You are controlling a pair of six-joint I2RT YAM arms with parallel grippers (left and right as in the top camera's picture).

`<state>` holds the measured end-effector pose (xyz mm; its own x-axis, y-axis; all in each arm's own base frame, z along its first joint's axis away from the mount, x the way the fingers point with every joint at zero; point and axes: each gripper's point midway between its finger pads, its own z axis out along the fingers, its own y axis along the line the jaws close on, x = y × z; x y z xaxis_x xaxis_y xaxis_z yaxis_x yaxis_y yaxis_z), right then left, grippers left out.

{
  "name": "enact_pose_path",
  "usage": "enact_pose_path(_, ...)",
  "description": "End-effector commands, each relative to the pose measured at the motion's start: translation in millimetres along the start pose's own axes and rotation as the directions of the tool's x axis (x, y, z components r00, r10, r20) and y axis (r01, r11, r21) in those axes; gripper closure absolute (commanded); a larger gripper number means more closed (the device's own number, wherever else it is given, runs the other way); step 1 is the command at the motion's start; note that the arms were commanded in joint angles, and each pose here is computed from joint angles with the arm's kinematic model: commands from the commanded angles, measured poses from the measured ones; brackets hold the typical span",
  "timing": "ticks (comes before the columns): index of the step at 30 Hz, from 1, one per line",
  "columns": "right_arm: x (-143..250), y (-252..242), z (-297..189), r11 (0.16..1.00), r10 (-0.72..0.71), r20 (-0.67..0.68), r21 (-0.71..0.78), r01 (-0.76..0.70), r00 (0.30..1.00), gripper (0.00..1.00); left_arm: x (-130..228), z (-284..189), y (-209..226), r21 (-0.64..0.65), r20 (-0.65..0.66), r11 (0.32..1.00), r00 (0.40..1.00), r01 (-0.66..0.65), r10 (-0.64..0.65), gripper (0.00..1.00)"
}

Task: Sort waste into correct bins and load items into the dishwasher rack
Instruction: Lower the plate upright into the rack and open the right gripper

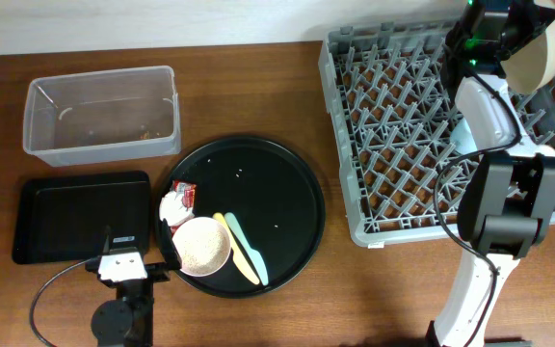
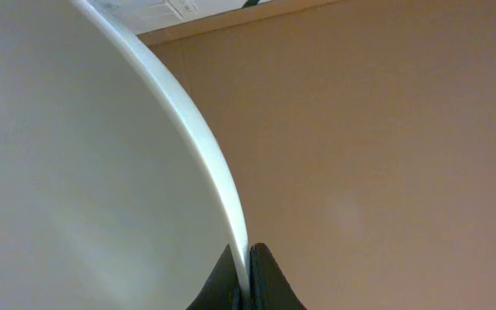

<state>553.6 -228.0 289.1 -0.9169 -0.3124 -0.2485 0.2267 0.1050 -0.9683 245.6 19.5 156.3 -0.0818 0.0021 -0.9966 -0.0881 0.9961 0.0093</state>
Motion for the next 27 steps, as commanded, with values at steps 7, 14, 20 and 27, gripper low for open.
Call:
enact_pose_path(7, -6.9, 0.8, -9.1, 0.995, 0.095, 0.003, -0.002, -0.095, 0.995, 0.96, 1.3, -0.2, -2.3, 0.013, -0.004, 1.0, 1.0, -0.008, 0.008, 0.01)
enact_pose_path(14, -16.0, 6.1, -18.2, 0.996, 0.082, 0.032, -0.019, -0.082, 0.996, 0.96, 1.4, -0.2, -2.3, 0.013, -0.004, 1.0, 1.0, -0.008, 0.008, 0.01)
enact_pose_path(20, -20.1, 18.6, -20.7, 0.998, 0.032, 0.057, -0.055, -0.029, 0.998, 0.95, 1.4, -0.2, -2.3, 0.013, -0.004, 1.0, 1.0, -0.008, 0.008, 0.01)
enact_pose_path(27, -19.6, 33.4, -19.7, 0.998, 0.008, 0.049, -0.063, -0.005, 0.999, 0.96, 1.4, -0.2, -2.3, 0.013, -0.004, 1.0, 1.0, -0.009, 0.009, 0.01)
